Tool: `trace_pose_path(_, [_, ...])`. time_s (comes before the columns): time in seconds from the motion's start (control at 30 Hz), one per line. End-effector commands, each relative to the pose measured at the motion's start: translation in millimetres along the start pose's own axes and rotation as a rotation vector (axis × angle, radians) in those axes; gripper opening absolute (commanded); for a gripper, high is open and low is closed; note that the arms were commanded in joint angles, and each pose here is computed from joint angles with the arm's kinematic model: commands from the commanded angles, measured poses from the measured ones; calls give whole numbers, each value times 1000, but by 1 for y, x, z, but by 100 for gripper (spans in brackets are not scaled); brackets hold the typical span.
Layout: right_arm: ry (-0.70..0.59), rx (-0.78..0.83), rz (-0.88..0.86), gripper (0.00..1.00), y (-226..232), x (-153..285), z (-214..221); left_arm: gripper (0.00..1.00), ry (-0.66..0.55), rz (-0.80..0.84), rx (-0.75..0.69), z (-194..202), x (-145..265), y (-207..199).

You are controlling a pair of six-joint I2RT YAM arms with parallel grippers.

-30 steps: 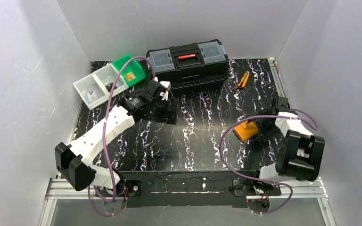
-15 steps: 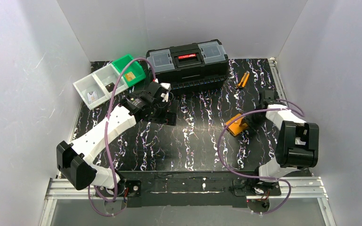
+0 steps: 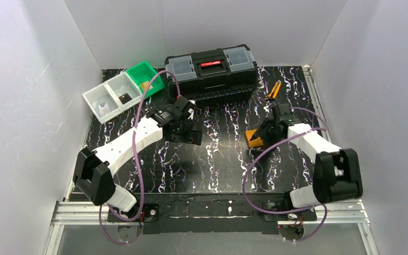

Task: Take the credit cards out of the card holder
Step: Move the card holder to the center of the board.

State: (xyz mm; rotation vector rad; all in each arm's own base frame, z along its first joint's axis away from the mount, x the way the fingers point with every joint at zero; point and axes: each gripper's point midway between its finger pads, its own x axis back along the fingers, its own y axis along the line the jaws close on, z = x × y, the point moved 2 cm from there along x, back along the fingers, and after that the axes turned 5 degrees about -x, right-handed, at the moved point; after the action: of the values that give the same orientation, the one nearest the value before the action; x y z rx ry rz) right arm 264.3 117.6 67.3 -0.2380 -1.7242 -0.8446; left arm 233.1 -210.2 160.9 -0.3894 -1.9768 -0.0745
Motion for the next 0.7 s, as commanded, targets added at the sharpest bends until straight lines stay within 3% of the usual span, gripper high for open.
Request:
trace_pose_path(0.0, [-190, -77, -31, 68, -11, 30, -44, 100, -5, 28, 1, -13, -9, -12])
trace_pose_path(0.2, [-264, -49, -11, 78, -13, 34, -109, 100, -7, 15, -9, -19, -13, -13])
trace_pose_path(0.3, [-206, -34, 20, 73, -6, 21, -123, 100, -6, 1, -12, -16, -10, -9])
trace_pose_path(0.4, [-137, -21, 15, 62, 2, 8, -119, 100, -7, -14, -16, -13, -5, -4])
trace_pose_path(0.67, [-7, 112, 54, 54, 33, -23, -66, 99, 1, -51, -9, -3, -3, 8])
